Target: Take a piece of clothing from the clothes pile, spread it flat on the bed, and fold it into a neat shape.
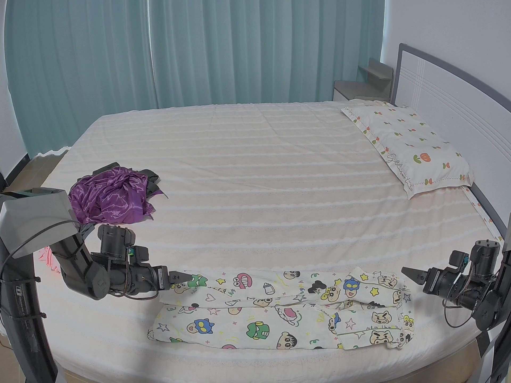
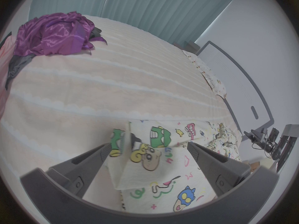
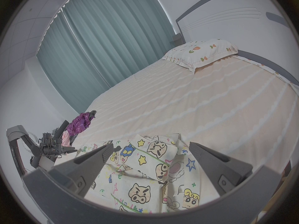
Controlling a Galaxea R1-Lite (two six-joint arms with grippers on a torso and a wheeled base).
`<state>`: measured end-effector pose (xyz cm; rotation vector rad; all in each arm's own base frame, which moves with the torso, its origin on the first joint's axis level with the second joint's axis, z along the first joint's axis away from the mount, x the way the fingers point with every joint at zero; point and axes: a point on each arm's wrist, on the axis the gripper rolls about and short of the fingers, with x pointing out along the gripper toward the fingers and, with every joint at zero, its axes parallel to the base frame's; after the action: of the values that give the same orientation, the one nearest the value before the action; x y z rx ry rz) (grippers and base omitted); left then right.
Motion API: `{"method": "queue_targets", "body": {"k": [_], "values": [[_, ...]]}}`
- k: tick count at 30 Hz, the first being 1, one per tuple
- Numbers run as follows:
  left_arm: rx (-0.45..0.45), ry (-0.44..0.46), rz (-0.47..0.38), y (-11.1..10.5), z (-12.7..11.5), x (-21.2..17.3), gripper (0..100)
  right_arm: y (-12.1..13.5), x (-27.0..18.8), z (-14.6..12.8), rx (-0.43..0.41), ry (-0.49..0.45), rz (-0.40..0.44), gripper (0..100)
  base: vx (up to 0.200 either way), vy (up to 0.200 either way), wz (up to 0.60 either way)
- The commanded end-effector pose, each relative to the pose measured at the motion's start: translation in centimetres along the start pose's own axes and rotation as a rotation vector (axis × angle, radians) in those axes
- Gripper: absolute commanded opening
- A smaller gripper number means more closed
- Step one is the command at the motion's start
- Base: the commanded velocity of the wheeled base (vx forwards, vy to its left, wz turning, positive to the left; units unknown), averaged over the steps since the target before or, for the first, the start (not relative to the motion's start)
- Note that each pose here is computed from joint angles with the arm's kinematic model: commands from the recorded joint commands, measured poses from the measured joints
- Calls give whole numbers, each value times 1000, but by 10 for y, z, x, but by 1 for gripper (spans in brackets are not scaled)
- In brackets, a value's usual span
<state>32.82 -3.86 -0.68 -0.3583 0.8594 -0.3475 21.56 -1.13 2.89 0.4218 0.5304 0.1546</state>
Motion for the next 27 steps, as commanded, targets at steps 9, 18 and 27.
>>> {"method": "queue_targets", "body": {"k": [9,18,27], "values": [[-15,29,-26,-7,-4,16,100,0,-6,-7,23,61,-17,100,0,0,0],[-16,61,-30,-4,-13,28,100,2,-5,-9,20,74,-12,100,0,0,0],[21,77,-55,-18,-16,38,100,2,-6,-10,24,89,-14,100,0,0,0]]}}
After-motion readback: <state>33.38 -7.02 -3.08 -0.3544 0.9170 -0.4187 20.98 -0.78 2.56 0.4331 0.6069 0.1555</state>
